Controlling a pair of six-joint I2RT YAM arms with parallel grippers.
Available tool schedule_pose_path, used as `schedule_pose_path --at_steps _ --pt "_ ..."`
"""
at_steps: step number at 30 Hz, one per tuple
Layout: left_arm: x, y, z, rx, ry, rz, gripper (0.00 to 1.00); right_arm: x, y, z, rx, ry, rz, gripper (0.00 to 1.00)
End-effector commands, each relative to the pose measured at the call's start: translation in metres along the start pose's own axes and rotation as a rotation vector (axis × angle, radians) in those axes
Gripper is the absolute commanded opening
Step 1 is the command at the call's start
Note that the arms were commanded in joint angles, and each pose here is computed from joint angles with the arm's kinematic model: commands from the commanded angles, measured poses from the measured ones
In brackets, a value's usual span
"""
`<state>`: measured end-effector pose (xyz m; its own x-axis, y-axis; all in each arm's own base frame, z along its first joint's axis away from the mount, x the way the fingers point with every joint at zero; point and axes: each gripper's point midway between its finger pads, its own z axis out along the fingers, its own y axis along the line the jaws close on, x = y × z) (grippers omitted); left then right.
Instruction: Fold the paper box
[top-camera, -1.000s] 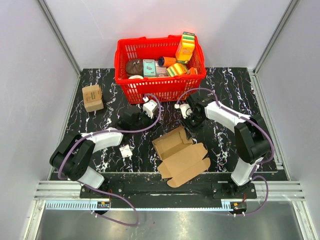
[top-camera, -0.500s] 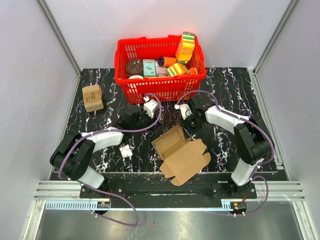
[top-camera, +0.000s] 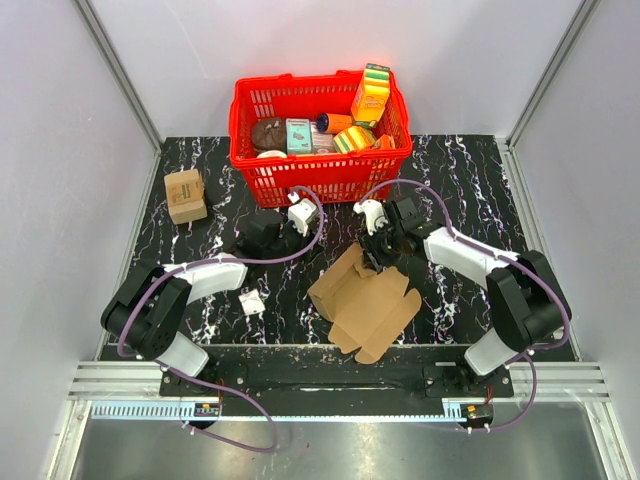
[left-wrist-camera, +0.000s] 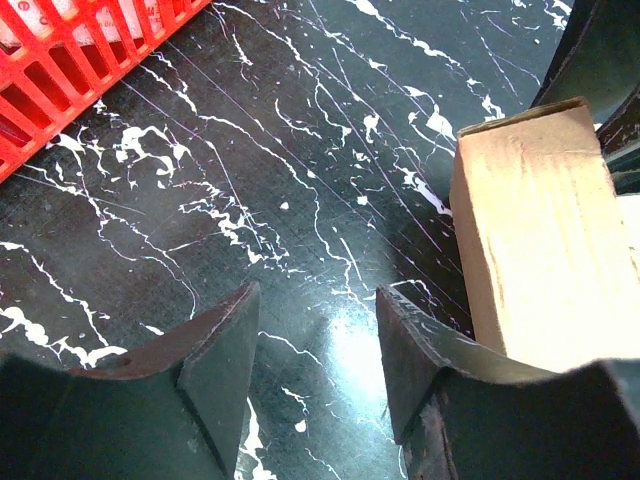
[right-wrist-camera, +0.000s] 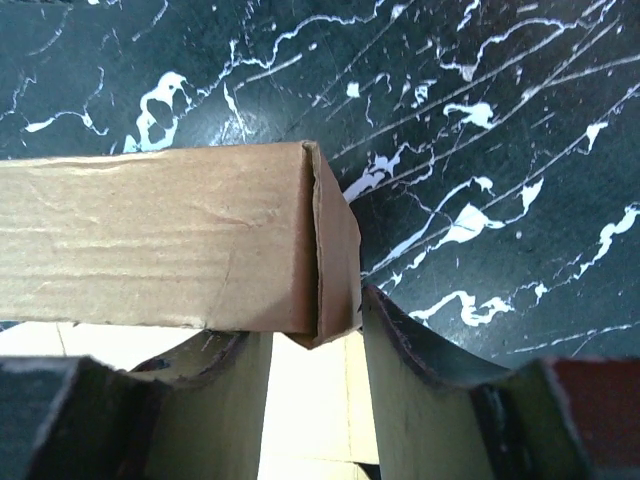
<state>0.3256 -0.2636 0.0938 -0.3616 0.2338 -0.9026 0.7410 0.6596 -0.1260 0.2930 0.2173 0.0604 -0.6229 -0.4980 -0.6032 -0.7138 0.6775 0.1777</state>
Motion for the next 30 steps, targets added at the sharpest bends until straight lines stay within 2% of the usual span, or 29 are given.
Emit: schedule_pose_path --at_steps 1,16,30 --pt "-0.021 -0.001 0.004 0.024 -0.049 0.026 0.54 -0.029 0.009 -0.003 -0.033 -0.134 -0.034 0.46" --pt "-0.020 -0.003 0.005 0.034 -0.044 0.026 0.54 -0.042 0.010 0.006 -0.050 -0.200 0.003 0.38" --pt "-0.019 -0.003 0.006 0.042 -0.035 0.022 0.53 -0.046 0.007 0.020 -0.046 -0.180 0.010 0.25"
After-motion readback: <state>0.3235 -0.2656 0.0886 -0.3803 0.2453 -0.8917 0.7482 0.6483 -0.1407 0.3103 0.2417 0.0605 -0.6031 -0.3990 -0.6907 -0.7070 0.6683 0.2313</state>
